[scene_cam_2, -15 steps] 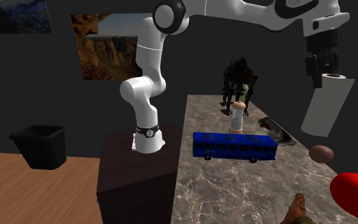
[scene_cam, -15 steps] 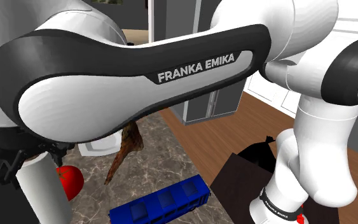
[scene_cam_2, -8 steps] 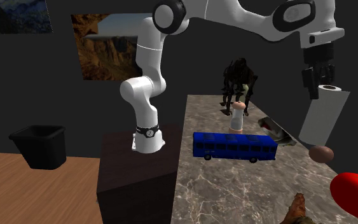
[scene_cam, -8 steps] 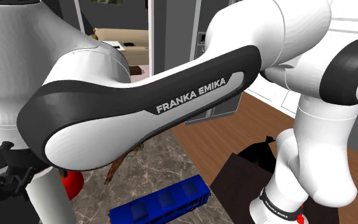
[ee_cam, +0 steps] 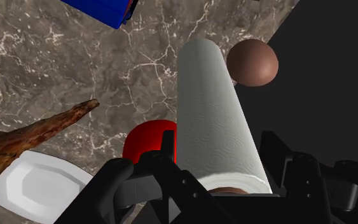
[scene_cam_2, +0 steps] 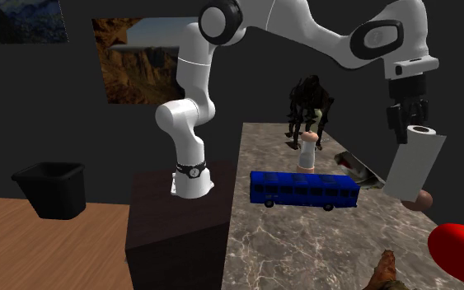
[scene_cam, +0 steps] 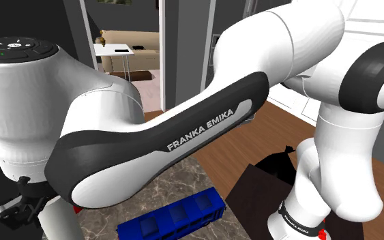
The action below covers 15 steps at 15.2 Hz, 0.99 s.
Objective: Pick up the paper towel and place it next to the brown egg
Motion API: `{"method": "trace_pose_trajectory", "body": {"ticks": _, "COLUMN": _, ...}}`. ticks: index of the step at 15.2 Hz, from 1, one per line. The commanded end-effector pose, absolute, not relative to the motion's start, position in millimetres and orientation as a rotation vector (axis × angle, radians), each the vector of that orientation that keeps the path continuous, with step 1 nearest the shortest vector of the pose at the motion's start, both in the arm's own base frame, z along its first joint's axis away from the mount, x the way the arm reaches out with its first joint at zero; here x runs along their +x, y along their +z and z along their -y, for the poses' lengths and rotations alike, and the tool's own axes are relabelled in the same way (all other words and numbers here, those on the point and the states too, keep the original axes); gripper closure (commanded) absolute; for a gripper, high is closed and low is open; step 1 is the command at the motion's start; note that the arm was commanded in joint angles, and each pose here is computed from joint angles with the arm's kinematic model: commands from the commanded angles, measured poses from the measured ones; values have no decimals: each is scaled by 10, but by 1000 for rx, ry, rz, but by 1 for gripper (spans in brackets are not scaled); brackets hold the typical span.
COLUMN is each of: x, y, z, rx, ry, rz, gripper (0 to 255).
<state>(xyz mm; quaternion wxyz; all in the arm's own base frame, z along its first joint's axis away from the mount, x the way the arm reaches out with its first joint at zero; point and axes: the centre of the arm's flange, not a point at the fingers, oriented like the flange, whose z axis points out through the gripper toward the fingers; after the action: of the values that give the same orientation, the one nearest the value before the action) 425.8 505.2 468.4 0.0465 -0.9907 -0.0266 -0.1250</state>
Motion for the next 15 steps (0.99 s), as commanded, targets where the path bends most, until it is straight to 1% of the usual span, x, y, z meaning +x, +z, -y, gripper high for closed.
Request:
{"method": "trace_pose_trajectory", "body": {"ticks": 1, "x": 4268, "y": 4587, "z": -5055, "rx": -3023, "ry": -382, "rz": 81, "gripper": 255}}
{"method": "trace_pose_trajectory", "body": {"ticks": 10, "x": 4268, "y": 4119, "z": -5055, "rx": -3023, "ry": -382, "rz": 81, "gripper": 255}}
{"method": "trace_pose_trajectory", "body": {"ticks": 15, "x": 4268, "y": 4119, "z": -5055, "rx": -3023, "ry": -382, "rz": 81, "gripper": 255}}
